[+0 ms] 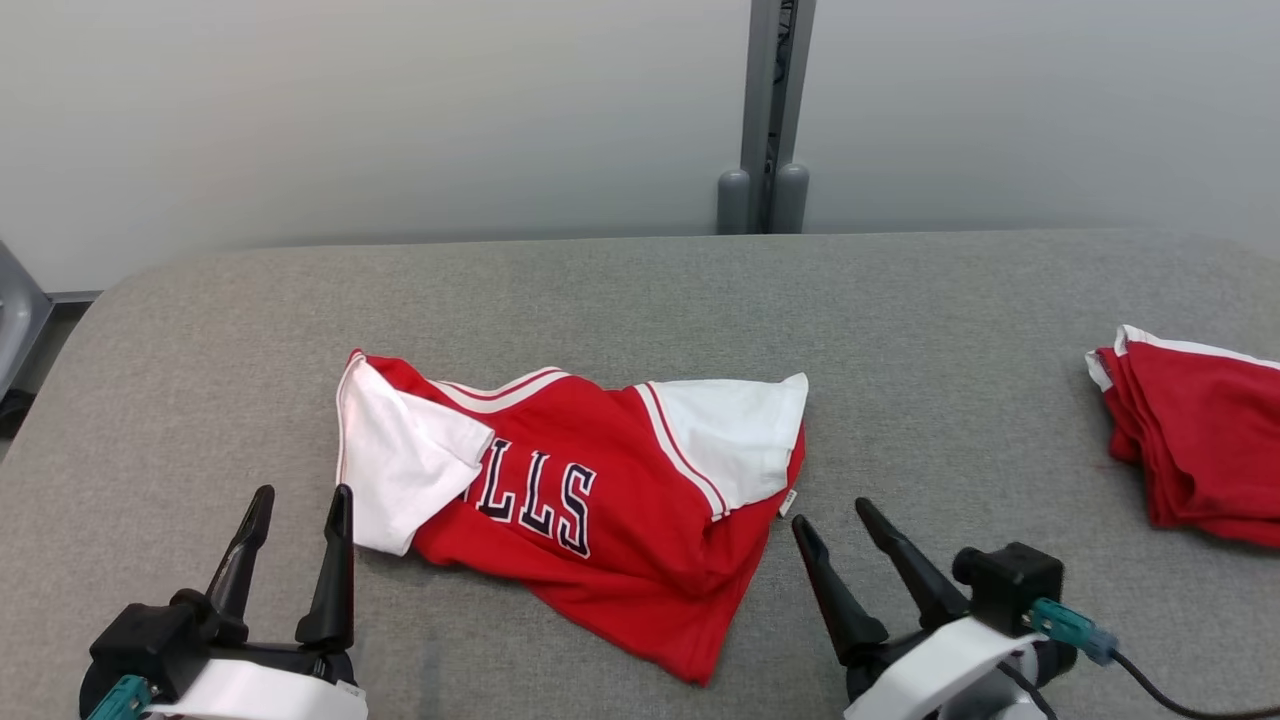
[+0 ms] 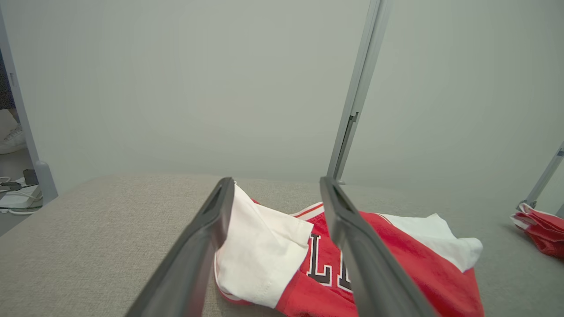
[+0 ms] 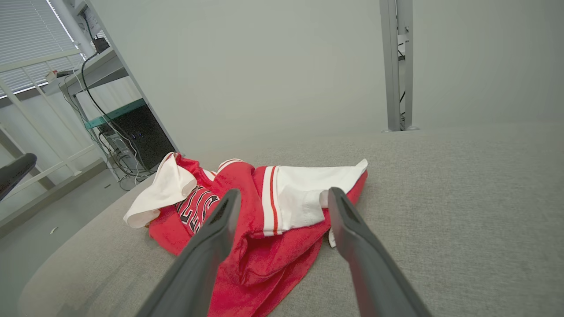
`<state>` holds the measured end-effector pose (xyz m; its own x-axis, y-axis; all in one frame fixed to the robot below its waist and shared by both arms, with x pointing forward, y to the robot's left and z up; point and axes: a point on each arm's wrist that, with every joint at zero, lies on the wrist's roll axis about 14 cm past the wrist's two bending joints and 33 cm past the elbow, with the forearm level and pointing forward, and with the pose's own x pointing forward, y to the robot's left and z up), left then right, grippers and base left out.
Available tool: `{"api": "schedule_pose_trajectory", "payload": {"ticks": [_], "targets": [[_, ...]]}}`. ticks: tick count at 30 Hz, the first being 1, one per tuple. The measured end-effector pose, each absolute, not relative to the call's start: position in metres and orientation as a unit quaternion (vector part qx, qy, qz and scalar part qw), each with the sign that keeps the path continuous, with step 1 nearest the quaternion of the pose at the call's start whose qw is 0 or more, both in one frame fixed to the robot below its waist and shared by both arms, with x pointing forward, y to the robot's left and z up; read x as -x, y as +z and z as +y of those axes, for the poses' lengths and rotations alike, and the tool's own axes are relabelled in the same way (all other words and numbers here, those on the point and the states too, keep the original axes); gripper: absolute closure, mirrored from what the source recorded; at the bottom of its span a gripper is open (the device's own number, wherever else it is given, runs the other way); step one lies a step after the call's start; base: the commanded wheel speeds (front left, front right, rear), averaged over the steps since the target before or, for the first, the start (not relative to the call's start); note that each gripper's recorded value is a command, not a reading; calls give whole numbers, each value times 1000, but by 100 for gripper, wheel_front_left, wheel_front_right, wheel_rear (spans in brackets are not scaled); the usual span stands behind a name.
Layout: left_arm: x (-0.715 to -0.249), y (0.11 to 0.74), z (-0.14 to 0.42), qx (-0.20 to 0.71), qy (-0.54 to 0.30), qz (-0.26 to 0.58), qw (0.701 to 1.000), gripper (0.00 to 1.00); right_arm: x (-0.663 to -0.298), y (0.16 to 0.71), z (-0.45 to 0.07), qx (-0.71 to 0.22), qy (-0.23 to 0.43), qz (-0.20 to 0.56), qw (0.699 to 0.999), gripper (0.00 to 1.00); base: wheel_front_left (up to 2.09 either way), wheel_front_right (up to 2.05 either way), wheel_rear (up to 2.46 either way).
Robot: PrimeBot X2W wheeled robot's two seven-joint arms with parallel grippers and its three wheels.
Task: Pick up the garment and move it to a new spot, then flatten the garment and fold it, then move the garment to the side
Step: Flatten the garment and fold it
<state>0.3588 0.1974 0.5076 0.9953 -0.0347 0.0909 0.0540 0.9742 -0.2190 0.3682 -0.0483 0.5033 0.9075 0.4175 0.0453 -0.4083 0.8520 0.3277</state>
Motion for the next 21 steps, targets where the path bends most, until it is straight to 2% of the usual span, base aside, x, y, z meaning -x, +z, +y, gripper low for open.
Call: {"api": "schedule_pose_trajectory", "payload": {"ticks": [6,11,21], "targets": [[-350,505,210,117,2,-43,992,0,-371,469,-6,-147,283,142,937,0,0,0,0],[-342,504,220,121,21,-44,991,0,-372,442,7,-126,302,229,917,0,0,0,0],[-325,499,243,123,60,-39,990,0,-369,425,33,-122,332,278,893,0,0,0,0]]}}
